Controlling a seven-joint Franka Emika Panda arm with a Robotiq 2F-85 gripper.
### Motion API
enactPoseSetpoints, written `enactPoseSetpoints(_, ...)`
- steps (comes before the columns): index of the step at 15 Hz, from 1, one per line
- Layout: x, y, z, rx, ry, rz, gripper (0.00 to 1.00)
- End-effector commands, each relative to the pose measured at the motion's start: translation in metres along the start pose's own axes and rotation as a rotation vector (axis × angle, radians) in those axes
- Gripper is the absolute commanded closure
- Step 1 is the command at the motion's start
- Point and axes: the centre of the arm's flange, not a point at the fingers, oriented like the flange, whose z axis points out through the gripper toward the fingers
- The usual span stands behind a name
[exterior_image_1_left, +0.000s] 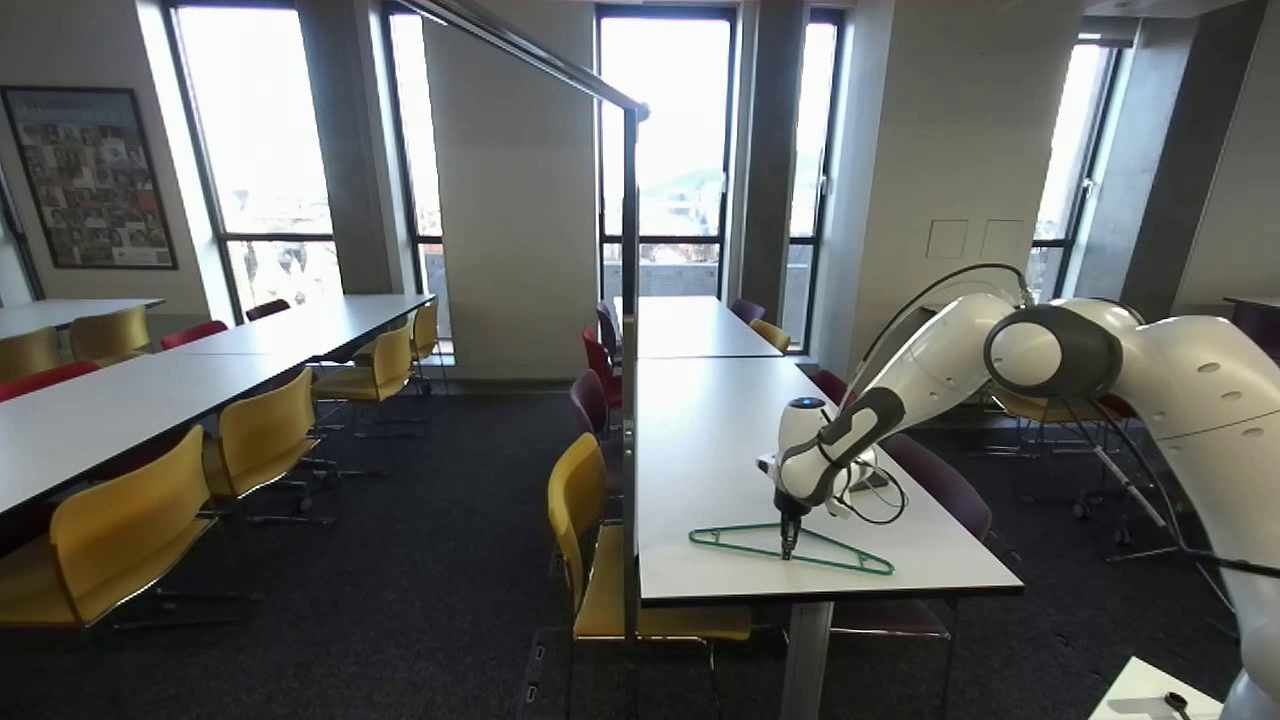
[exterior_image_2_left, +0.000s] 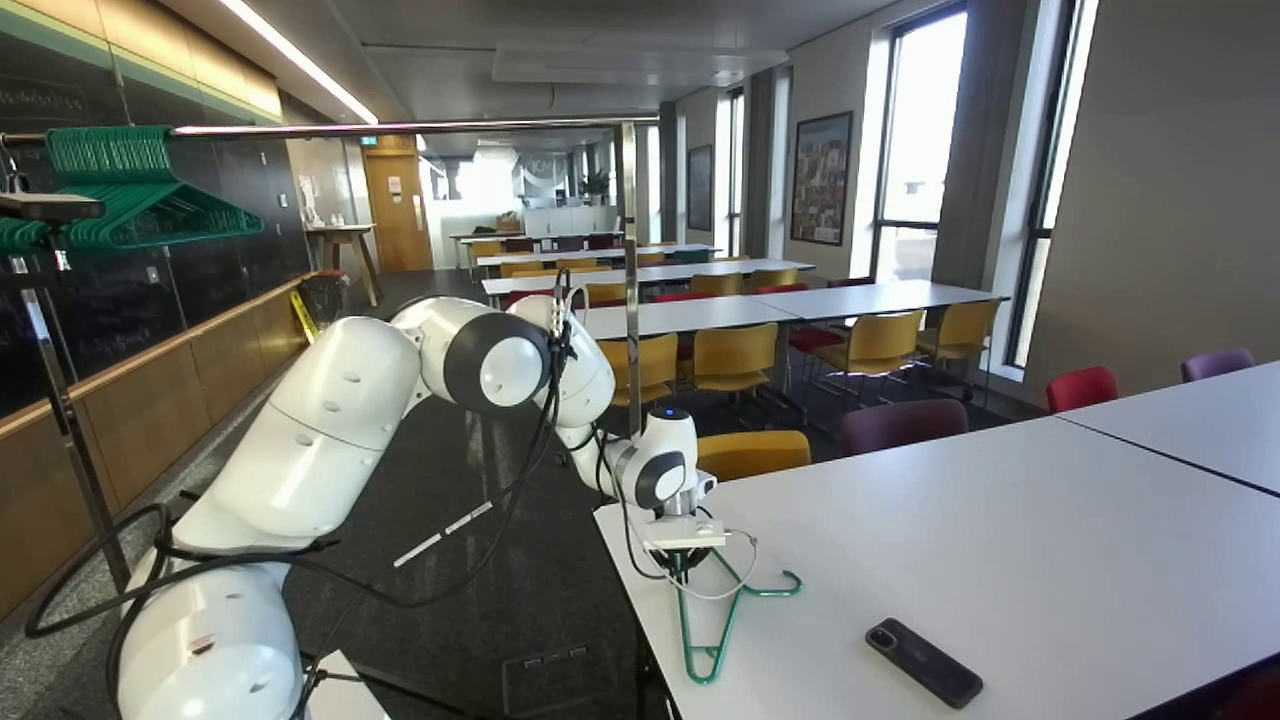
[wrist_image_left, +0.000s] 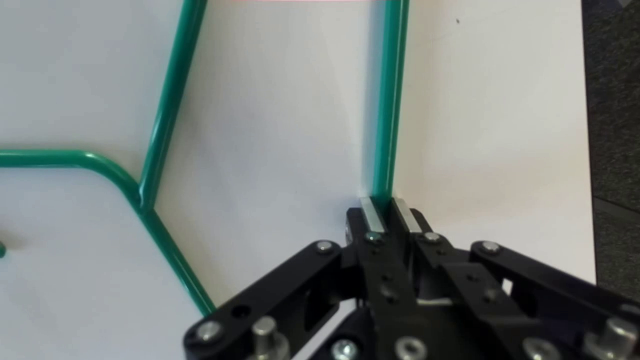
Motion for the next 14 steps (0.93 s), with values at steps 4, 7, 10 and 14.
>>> enactPoseSetpoints(4, -0.002, -0.046, -0.091, -0.203, -0.014, -0.061, 0.98)
enactPoseSetpoints(7, -0.001, -0.073, -0.135, -0.318, -0.028, -0.104, 0.98)
enactPoseSetpoints(10, -0.005, -0.101, -0.172, -0.402, -0.022, -0.117, 0.98)
enactPoseSetpoints(14, -0.023, -0.132, -0.214, -0.472, -0.01, -0.157, 0.98)
